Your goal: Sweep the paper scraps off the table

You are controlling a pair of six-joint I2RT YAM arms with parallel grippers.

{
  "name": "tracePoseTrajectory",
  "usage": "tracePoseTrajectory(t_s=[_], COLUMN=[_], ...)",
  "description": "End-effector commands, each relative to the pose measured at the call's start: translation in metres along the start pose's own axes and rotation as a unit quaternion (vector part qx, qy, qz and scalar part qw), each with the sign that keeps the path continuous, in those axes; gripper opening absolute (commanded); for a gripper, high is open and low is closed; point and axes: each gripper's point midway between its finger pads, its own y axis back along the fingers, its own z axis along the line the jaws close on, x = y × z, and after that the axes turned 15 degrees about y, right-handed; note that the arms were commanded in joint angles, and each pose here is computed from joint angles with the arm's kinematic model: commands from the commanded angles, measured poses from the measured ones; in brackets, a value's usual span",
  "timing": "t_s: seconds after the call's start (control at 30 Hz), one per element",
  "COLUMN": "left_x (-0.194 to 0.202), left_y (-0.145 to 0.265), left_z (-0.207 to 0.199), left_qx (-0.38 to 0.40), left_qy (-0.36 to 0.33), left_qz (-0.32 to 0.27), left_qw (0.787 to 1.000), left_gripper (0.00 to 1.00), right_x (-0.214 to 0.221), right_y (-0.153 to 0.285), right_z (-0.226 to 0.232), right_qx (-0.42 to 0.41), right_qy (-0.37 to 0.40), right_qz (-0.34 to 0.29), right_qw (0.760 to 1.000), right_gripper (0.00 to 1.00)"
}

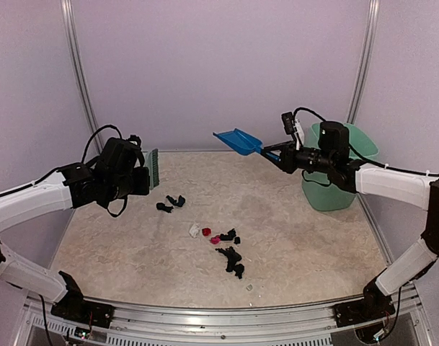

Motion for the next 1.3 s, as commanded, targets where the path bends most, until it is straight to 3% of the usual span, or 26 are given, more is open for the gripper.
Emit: tracePoseTrajectory(t_s=[0.0, 0.6, 1.27], left_x=[0.004, 0.049, 0.058], left_y=[0.008, 0.015, -0.065], left_z=[0.023, 0.052, 0.034], left_qx=[-0.039, -0.104, -0.095], left_qy=[0.013, 0.018, -0.011], left_qz=[0.006, 0.095, 0.132], left_qw=[0.999, 0.990, 0.987], left_gripper=[0.00, 0.00, 0.00], right_x=[0.035, 0.147, 0.186], right_y=[-0.012, -0.035, -0.091], right_z=[0.014, 0.048, 0.024], right_qx=[-0.009, -0.078, -0.096], right_qy=[0.066, 0.195, 0.225], right_qz=[0.042, 0.217, 0.262], right_qw=[0.997, 0.953, 0.934], right_gripper=[0.00, 0.00, 0.00])
